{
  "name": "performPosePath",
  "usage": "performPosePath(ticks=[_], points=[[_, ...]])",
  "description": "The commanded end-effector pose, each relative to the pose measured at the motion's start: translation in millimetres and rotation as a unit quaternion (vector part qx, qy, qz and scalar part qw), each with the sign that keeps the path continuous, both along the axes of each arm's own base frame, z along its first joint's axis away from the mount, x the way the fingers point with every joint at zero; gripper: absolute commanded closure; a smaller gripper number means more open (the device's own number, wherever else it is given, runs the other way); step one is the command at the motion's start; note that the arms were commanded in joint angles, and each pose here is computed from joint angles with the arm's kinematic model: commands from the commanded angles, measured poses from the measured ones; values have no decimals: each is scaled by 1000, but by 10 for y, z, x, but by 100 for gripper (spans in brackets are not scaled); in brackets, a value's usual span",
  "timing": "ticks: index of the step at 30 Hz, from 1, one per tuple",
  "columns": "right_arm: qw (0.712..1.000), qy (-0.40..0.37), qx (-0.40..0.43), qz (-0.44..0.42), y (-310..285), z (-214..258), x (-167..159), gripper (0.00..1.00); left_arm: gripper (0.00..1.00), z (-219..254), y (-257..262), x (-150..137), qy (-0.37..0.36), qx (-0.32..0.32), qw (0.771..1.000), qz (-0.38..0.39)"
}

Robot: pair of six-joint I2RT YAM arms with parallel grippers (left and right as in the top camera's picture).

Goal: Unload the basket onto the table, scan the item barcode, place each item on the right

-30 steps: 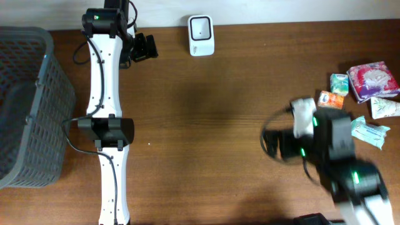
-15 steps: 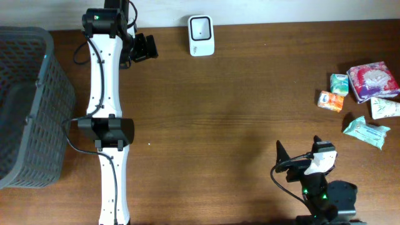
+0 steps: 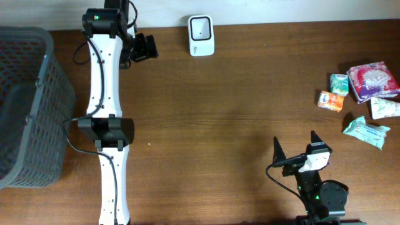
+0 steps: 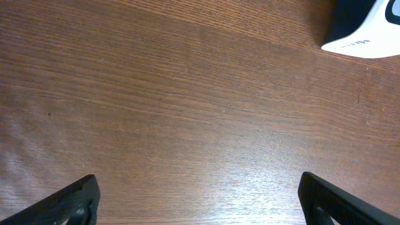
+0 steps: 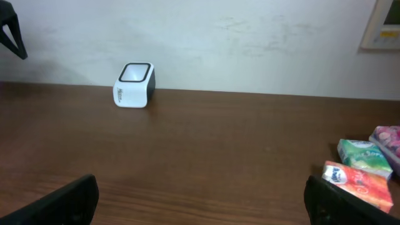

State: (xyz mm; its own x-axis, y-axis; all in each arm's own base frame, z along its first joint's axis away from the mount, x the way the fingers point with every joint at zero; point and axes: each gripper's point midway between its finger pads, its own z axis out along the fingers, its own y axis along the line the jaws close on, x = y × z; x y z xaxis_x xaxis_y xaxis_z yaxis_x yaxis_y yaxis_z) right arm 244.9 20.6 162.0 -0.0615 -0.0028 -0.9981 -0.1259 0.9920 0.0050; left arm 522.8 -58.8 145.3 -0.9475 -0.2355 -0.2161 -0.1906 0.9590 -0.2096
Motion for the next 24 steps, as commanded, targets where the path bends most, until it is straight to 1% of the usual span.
performPosePath(ticks=[1, 2, 4, 22, 23, 24], points=[[1000, 1, -20, -1, -13, -37, 0, 1, 1, 47, 3, -9, -5, 7, 1000, -7], [1000, 1, -20, -1, -11, -38, 0, 1, 1, 47, 3, -9, -5, 7, 1000, -7], [1000, 4, 7, -3, -12, -40, -1, 1, 1, 47, 3, -9, -5, 7, 1000, -7], [1000, 2, 6, -6, -24, -30, 2, 1, 1, 47, 13, -8, -5, 7, 1000, -6], [1000, 2, 6, -6, -24, -30, 2, 1, 1, 41, 47, -5, -6, 20, 1000, -4], [1000, 2, 6, -6, -24, -30, 2, 1, 1, 41, 47, -5, -6, 19, 1000, -4]])
